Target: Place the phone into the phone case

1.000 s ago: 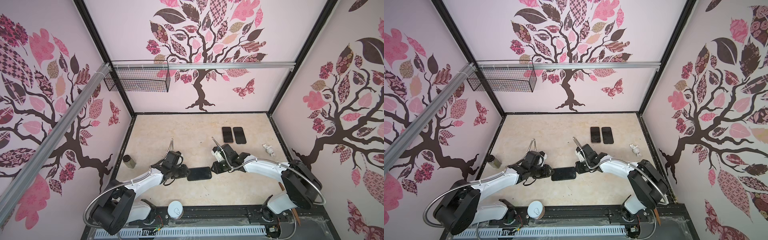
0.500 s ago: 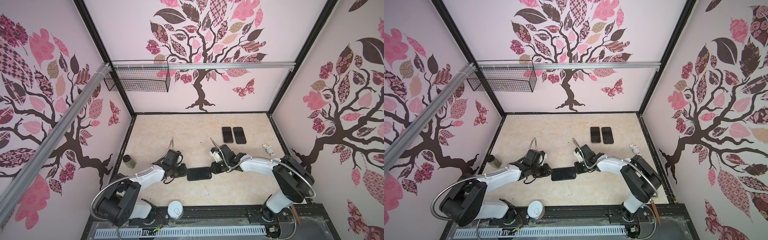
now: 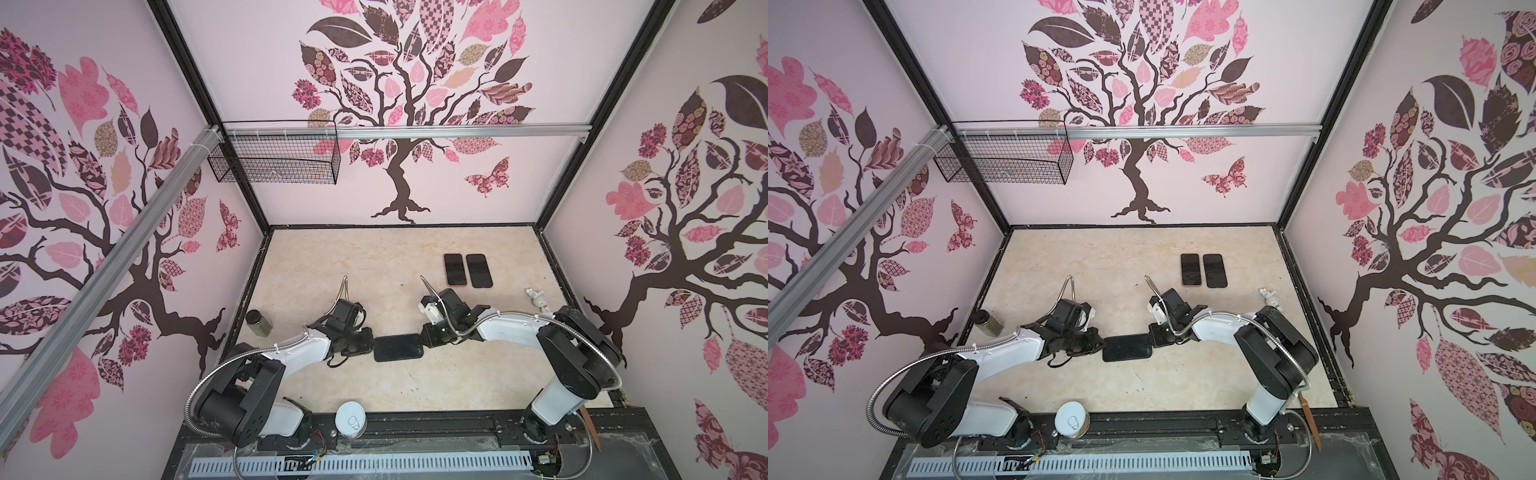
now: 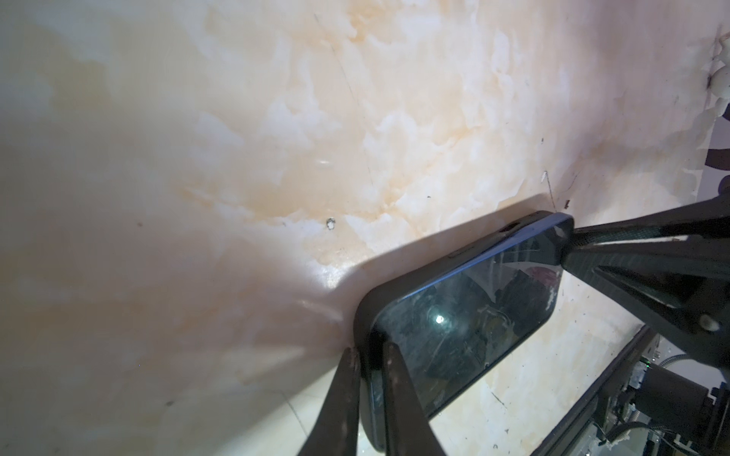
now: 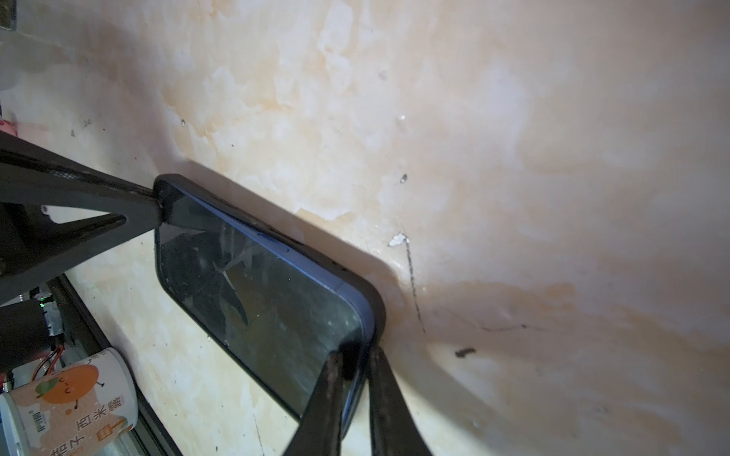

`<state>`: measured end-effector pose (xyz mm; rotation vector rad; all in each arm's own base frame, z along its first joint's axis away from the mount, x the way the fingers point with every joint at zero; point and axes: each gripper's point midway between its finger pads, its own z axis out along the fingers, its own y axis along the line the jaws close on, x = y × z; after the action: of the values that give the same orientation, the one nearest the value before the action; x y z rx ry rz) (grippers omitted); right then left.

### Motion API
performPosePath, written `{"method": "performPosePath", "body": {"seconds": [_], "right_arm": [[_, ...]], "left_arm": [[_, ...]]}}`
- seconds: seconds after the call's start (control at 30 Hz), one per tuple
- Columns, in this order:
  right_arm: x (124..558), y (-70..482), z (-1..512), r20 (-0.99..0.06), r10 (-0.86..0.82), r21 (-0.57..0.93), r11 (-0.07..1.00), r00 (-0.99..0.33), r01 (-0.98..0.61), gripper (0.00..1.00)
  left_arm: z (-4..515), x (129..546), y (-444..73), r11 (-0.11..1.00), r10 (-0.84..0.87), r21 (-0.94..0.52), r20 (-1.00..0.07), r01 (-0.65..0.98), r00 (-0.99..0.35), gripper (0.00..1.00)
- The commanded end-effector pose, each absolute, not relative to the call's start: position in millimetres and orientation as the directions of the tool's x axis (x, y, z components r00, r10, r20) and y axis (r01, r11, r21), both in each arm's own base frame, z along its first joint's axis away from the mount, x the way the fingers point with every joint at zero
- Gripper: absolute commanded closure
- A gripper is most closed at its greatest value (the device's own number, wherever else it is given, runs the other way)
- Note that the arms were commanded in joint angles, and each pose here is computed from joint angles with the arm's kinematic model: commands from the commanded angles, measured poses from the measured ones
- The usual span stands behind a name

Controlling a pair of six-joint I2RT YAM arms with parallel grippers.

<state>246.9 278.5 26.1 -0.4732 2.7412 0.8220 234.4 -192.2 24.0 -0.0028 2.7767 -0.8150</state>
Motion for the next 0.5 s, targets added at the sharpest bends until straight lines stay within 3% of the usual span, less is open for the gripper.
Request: {"method": "performPosePath", "body": {"seconds": [0.0, 0.47], "right_arm": [[250, 275, 8, -0.299, -0.258, 0.434, 0.820, -0.919, -0.372, 0.84], [263, 275, 14, -0.319, -0.281, 0.383, 0.835, -0.905, -0.394, 0.84]], "left_arm": [[28, 243, -199, 0.829, -0.068, -0.551, -0.259, 0.090, -0.963, 0.88], [24, 244, -198, 0.836, -0.072, -0.542, -0.253, 0.080, -0.965, 0.90]]}}
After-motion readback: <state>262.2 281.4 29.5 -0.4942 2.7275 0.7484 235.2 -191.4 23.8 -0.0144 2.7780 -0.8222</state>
